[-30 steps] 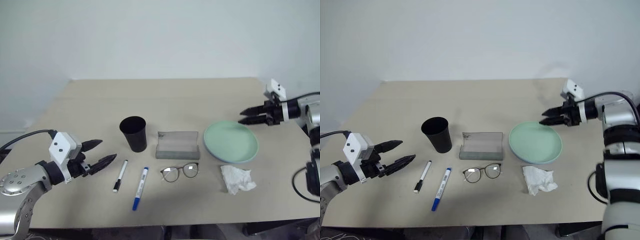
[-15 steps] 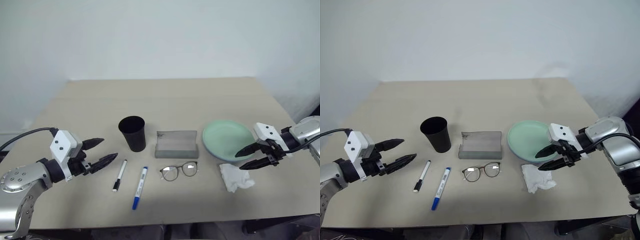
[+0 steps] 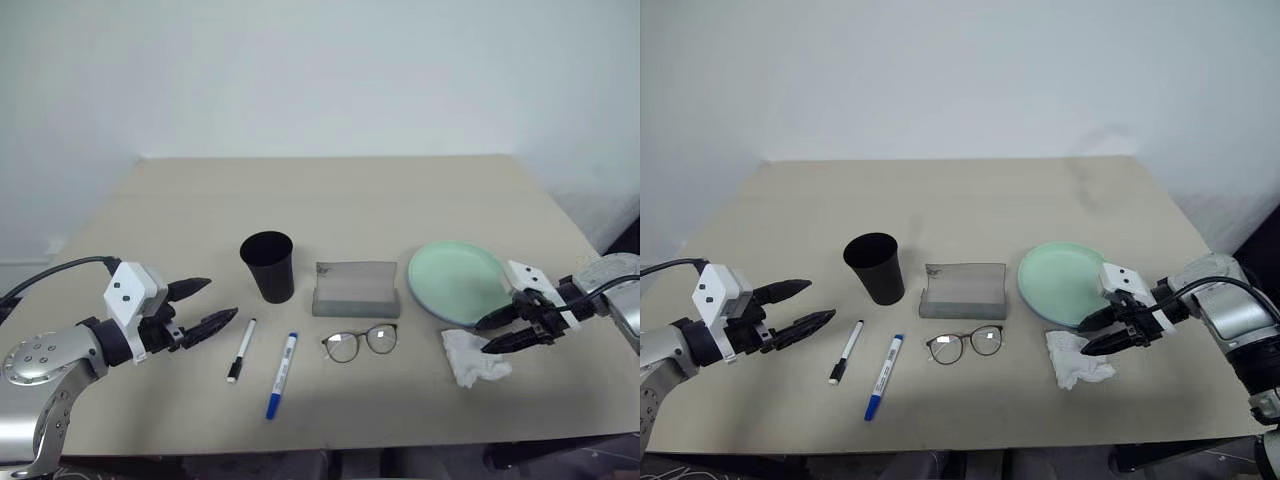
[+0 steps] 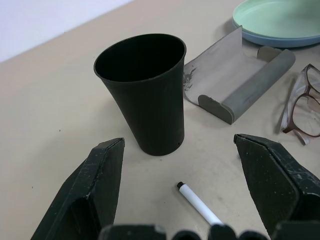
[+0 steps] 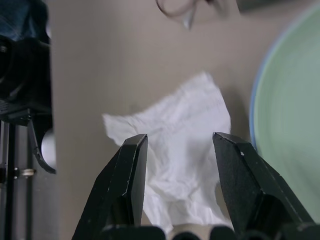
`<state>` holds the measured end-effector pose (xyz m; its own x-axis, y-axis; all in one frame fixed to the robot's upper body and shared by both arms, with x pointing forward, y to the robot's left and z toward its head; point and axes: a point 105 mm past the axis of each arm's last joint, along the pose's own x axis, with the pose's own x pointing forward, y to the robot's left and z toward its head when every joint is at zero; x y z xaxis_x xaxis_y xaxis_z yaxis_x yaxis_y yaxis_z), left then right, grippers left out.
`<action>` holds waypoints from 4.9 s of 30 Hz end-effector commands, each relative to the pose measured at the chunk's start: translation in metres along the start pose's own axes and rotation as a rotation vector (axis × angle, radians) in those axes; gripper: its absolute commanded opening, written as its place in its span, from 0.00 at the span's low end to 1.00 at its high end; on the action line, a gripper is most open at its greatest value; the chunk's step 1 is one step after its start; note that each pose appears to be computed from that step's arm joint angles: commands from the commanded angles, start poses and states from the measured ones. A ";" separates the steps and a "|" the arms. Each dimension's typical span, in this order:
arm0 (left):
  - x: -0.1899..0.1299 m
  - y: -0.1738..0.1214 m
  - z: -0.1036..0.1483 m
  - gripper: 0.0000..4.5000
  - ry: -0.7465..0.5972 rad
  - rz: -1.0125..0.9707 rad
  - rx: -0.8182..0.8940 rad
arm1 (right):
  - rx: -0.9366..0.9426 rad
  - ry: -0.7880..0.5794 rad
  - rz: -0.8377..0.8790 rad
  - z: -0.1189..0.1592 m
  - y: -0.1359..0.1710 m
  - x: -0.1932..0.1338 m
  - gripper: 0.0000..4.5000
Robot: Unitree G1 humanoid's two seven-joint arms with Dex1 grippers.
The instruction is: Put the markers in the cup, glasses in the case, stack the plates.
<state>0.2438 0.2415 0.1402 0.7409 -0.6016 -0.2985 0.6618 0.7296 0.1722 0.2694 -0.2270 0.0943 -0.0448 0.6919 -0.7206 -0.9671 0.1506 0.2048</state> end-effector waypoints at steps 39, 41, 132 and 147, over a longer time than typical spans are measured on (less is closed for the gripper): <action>-0.002 0.000 0.012 0.83 -0.013 -0.023 0.060 | -0.106 -0.222 0.087 0.073 0.010 -0.018 0.01; -0.001 0.001 0.013 0.83 -0.016 -0.025 0.062 | -0.124 -0.272 0.075 0.089 0.006 -0.023 0.01; 0.173 -0.125 0.026 0.55 0.238 -0.752 0.400 | -0.206 -0.318 -0.162 0.110 -0.040 -0.049 0.21; 0.166 -0.139 0.018 0.30 0.292 -0.840 0.429 | -0.211 -0.310 -0.171 0.109 -0.041 -0.047 0.21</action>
<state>0.2764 0.0403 0.0721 -0.0183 -0.7202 -0.6935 0.9952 -0.0798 0.0566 0.3379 -0.1904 0.1783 0.1442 0.8435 -0.5174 -0.9866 0.1629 -0.0094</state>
